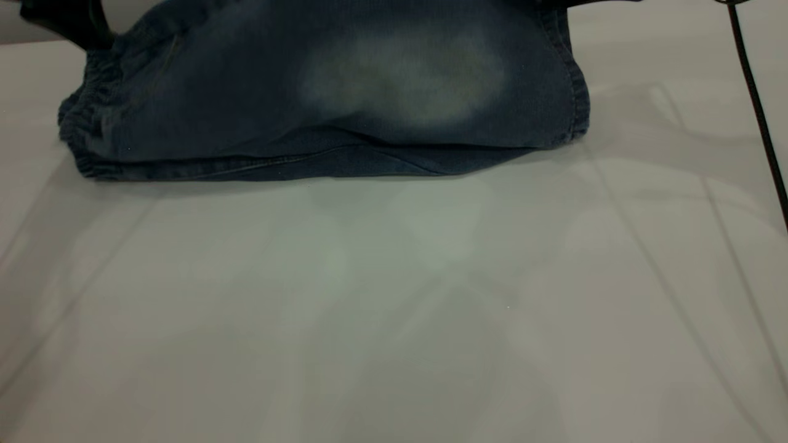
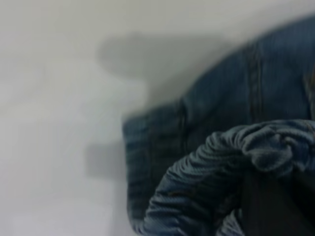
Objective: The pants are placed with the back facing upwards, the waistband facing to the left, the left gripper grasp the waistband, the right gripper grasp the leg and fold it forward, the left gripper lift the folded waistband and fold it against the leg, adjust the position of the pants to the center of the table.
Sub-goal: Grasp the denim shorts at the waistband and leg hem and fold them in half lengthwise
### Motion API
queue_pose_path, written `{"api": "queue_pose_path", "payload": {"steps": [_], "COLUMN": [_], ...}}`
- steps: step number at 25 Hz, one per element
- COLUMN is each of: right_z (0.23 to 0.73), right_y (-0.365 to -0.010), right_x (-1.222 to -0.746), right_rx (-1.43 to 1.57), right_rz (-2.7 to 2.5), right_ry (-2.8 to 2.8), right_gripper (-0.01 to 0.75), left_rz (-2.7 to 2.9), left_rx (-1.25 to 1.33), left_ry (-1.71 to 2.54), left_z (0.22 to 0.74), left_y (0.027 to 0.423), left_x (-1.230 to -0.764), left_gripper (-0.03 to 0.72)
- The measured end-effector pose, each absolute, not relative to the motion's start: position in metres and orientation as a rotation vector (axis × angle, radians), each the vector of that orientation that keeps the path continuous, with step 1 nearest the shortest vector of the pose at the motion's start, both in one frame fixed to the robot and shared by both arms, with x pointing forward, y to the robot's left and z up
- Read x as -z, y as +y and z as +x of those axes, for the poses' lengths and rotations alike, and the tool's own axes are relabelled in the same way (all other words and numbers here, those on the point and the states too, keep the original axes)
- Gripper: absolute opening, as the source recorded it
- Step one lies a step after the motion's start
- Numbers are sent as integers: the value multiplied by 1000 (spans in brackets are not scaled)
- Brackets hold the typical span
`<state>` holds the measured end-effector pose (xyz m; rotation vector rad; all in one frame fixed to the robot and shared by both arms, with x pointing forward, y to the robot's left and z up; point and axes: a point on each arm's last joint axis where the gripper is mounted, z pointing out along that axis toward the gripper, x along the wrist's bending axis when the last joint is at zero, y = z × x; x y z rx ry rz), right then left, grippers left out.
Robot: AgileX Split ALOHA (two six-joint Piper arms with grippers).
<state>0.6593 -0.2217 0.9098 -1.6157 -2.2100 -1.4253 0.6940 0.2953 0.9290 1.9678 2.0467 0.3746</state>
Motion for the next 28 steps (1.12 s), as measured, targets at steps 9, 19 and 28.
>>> {"api": "queue_pose_path", "payload": {"steps": [9, 19, 28], "right_z": [681, 679, 674], "right_y": [-226, -227, -220], "right_x": [-870, -865, -893], "right_rx": [1354, 1270, 1355], "right_rz": [-1709, -1748, -1622], "right_ry": [-2220, -2207, -2177], "right_gripper": [14, 29, 370], "left_rz": [1963, 2047, 2042], "left_rx": [-386, -331, -412], "left_ry": [2037, 2041, 1959], "left_z": [726, 724, 727], "left_y": [295, 295, 295], "left_x": [-908, -884, -912], "left_gripper": [78, 78, 314]}}
